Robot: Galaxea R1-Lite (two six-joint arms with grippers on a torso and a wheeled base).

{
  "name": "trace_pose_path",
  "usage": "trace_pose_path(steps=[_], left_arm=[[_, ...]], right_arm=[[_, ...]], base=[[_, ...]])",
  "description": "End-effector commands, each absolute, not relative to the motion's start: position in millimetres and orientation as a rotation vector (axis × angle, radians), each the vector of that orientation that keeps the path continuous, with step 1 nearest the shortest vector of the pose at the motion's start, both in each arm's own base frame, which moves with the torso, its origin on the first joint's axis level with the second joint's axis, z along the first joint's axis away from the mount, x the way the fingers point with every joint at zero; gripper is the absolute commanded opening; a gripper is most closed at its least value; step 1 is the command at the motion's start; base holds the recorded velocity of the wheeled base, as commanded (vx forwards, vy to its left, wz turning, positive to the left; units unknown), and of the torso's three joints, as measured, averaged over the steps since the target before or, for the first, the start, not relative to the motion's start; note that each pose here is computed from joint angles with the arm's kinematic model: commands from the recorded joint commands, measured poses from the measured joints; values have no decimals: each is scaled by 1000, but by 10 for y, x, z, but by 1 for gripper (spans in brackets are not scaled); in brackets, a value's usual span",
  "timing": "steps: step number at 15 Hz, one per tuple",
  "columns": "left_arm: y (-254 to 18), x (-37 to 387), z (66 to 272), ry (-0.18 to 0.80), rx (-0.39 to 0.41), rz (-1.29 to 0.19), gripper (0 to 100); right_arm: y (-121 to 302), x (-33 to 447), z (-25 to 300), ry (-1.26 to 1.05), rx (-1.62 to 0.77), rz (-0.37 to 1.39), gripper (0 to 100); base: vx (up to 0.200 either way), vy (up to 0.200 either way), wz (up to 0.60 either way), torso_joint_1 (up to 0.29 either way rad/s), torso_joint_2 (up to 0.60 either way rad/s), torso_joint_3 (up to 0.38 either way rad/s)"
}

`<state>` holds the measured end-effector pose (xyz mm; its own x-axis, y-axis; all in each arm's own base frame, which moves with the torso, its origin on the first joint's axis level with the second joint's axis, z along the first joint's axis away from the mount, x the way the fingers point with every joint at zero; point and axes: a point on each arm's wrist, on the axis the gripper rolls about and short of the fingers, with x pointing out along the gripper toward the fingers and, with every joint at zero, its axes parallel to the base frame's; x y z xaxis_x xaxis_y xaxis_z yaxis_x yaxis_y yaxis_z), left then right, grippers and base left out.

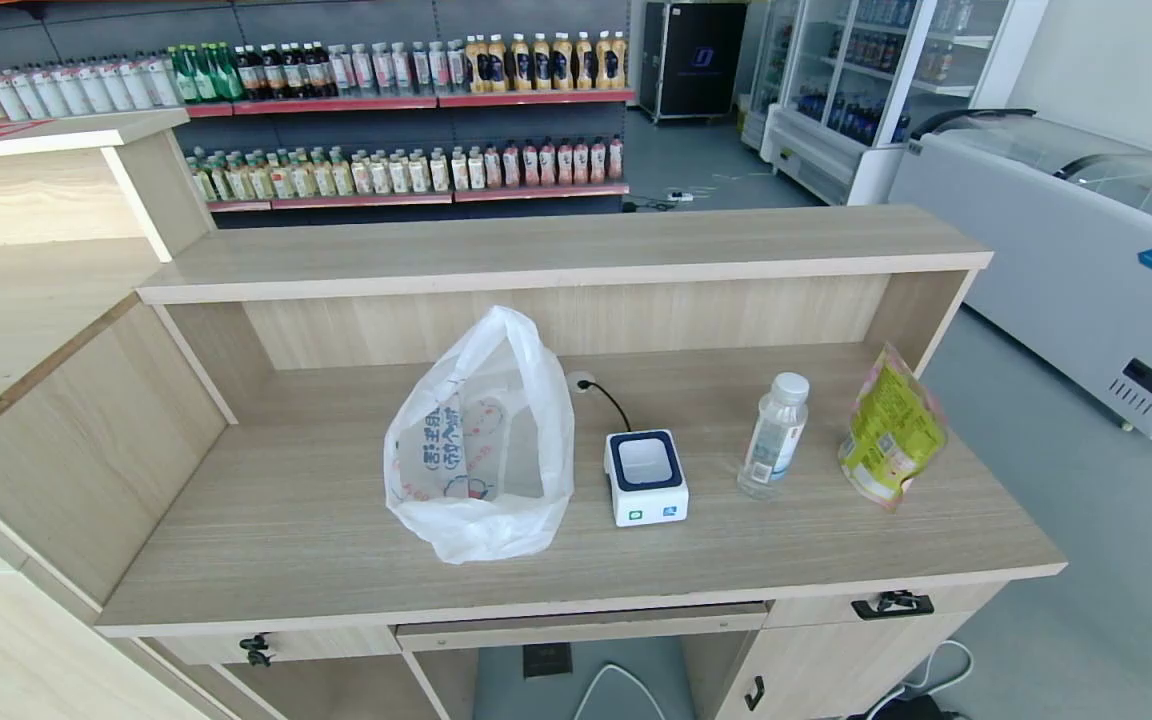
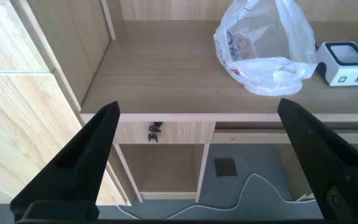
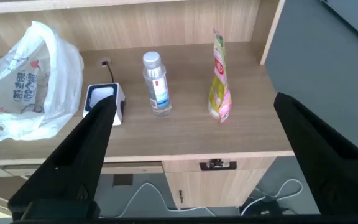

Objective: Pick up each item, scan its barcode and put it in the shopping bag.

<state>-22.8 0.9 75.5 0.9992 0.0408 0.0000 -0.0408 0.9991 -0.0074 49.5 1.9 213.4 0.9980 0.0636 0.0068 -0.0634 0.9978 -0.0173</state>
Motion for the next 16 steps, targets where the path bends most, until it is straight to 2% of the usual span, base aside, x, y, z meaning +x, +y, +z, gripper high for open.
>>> trace_pose_path(steps=[1,2,6,9,12,16], left_arm=[[9,-228,755,0,-8,41,100],[9,-228,755,0,-8,41,100],[9,-228,755,0,-8,41,100],[9,-228,755,0,-8,41,100],[9,-228,755,0,-8,41,100],[9,-228,755,0,-8,41,100]], right_arm=[[28,1445,2392,81,-17,57,100],[2,1749,2475,102,-24,41,100],[36,2252,2429,171,-38,153,100],[49,2533,2167,231,-39,209,100],[-71,2802,1820,196,-51,168,100],[-75,3019,1472,296,-112,206,100]], base=[[0,0,0,0,0,0],[0,0,0,0,0,0],[0,0,0,0,0,0],[0,0,0,0,0,0],[0,0,0,0,0,0],[0,0,0,0,0,0]])
